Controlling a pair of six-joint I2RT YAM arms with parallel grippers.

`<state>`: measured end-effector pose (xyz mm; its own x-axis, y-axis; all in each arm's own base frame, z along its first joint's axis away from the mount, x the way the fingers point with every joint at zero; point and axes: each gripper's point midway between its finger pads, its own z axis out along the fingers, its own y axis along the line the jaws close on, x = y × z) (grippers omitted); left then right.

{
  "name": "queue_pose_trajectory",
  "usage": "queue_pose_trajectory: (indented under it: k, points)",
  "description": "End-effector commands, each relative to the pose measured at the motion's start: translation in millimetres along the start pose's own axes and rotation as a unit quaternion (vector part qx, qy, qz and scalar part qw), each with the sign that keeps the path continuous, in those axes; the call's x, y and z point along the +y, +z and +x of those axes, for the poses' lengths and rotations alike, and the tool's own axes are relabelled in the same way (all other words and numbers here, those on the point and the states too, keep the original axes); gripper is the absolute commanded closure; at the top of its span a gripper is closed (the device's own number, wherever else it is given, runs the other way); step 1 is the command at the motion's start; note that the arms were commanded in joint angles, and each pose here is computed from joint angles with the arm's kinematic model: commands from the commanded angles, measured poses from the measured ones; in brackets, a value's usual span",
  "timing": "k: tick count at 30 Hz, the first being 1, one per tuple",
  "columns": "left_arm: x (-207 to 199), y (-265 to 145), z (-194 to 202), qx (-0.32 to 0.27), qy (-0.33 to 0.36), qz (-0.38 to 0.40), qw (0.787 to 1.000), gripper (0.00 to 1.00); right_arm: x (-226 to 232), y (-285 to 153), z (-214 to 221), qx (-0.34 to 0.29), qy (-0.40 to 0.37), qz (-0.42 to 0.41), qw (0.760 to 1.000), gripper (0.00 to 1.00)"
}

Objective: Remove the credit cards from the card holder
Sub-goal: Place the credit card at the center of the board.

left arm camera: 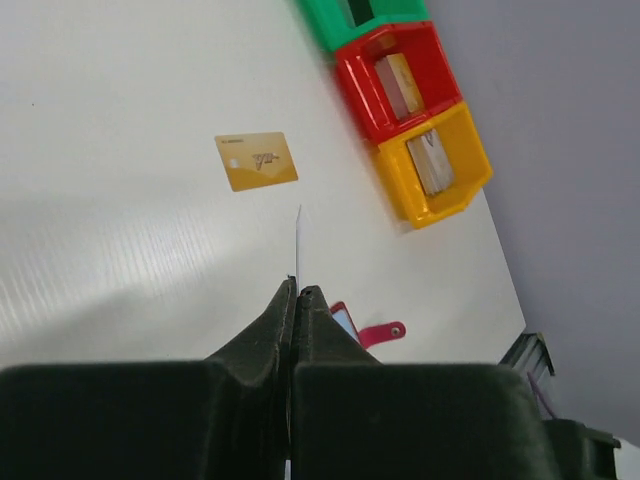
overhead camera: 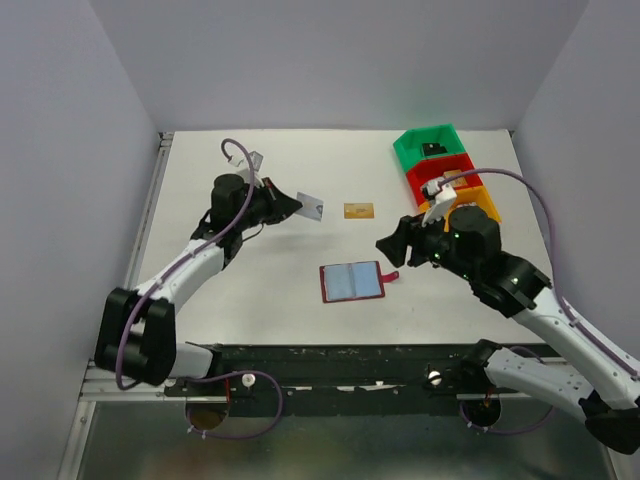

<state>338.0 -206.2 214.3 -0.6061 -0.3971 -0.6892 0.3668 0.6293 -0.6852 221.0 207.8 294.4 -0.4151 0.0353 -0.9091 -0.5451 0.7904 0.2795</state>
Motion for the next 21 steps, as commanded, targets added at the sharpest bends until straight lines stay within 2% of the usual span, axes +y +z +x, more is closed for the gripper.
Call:
queue_pose_trajectory:
  k: [1,7,12,21]
  points:
    - [13.0,56.1,-40.7,-0.037,-0.025,0.01,0.999,1.0,-5.5,25.7,39.4,0.041,0.047,0.01,0.998,0.35]
    - [54.6,100.6,-43.9,-0.037,-0.105,0.015,0.994,1.0,-2.3,37.9,68.9,0.074,0.06,-0.009,0.995,0.35]
    - [90.6,125.7,-35.5,-0.016,-0.136,-0.015,0.99,1.0,-3.7,45.8,78.1,0.09,0.054,-0.009,0.994,0.36]
    - [130.9,155.7,-21.2,0.009,-0.157,-0.056,0.986,1.0,-2.4,54.7,75.7,0.1,0.043,-0.009,0.994,0.36]
